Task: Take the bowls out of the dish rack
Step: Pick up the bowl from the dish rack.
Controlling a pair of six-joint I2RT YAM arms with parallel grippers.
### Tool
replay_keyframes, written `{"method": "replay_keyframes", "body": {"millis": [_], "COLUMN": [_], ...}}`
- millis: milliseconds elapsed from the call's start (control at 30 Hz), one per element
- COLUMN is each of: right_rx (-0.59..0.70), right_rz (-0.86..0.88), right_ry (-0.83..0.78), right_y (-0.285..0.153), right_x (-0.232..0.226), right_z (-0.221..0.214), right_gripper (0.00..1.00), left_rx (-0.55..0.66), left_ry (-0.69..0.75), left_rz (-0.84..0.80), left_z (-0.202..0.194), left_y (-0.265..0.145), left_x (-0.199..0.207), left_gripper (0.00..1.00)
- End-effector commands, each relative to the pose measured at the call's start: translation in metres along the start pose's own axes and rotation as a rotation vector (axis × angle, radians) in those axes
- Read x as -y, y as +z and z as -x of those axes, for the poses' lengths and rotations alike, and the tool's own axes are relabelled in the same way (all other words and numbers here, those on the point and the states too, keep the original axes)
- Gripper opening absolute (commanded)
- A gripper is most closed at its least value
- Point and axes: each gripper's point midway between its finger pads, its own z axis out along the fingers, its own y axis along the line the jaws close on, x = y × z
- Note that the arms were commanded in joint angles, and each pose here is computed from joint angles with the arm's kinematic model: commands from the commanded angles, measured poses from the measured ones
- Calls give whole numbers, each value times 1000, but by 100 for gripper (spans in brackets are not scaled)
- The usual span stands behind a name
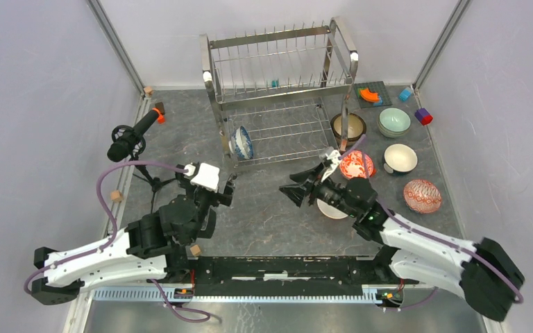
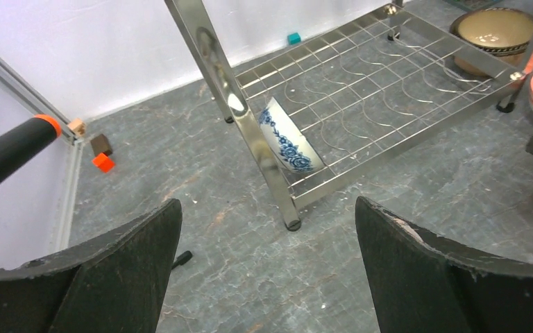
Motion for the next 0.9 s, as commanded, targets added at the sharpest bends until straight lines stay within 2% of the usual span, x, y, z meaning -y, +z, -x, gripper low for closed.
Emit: {"method": "replay_keyframes", "body": {"millis": [0, 233, 500, 867], "right_rx": [182, 214, 172, 111], "right_rz": [-59, -64, -63, -60], "right_ry": [-45, -15, -3, 4], "right_y": [32, 93, 158, 208], "right_x": [11, 26, 43, 65], "right_z": [42, 42, 27, -5], "right_gripper": [66, 69, 70, 68], "left_rx": [42, 29, 13, -8], "left_ry": [40, 48, 72, 98], "left_rz": [49, 70, 77, 74], "left_z": [12, 10, 8, 4], "left_y": [3, 3, 5, 8], "left_x": [-9, -12, -10, -5], "left_gripper": [100, 100, 99, 99]}}
